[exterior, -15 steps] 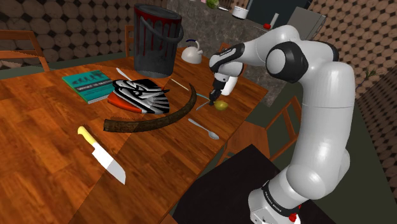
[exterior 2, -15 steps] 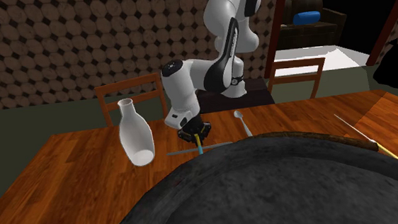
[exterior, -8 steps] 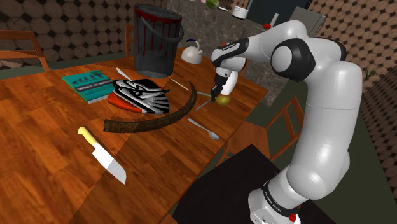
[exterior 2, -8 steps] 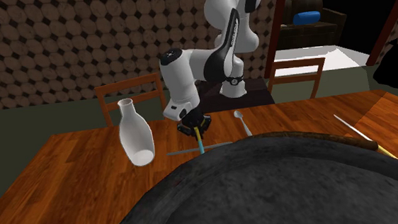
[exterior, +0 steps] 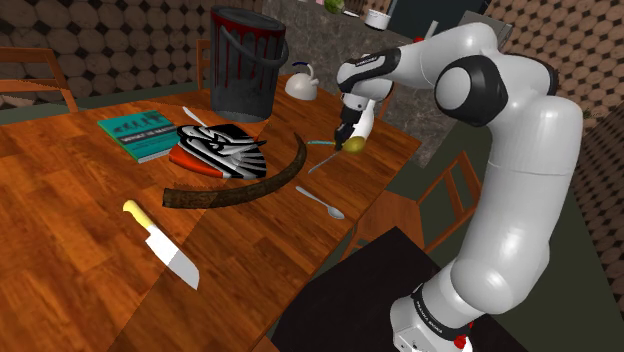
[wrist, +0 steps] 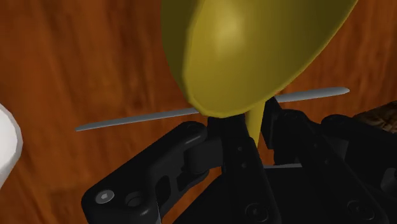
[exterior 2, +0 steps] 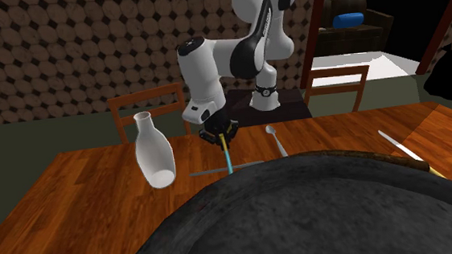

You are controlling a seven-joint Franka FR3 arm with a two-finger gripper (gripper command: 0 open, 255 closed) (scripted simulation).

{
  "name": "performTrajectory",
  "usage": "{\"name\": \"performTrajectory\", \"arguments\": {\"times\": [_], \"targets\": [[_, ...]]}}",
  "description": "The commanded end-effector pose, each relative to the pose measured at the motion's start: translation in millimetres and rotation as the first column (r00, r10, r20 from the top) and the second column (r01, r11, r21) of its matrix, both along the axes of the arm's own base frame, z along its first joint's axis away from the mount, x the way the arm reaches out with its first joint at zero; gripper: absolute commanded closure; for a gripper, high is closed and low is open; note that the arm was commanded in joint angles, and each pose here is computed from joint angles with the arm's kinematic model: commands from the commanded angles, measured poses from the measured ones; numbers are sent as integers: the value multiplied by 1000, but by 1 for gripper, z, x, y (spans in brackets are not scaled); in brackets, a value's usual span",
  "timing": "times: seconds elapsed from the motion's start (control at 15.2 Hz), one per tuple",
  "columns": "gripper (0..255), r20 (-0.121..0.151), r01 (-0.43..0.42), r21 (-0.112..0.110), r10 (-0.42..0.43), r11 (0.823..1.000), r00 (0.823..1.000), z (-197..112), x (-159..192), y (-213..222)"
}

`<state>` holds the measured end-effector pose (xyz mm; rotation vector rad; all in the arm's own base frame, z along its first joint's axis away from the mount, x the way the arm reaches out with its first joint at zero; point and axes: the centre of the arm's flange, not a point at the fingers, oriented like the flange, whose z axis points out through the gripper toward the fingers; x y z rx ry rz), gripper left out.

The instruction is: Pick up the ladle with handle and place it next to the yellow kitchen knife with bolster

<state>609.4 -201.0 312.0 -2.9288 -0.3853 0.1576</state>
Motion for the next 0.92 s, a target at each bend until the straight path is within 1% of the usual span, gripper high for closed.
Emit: {"name": "performTrajectory", "arguments": {"times": [0.0, 0.46, 0.86], "targets": [[255, 0, 0, 0, 0, 1000, 1000, 12, -1, 0], [255, 0, 0, 0, 0, 1000, 1000, 47, -1, 0], [255, 0, 0, 0, 0, 1000, 1000, 47, -38, 71]]}}
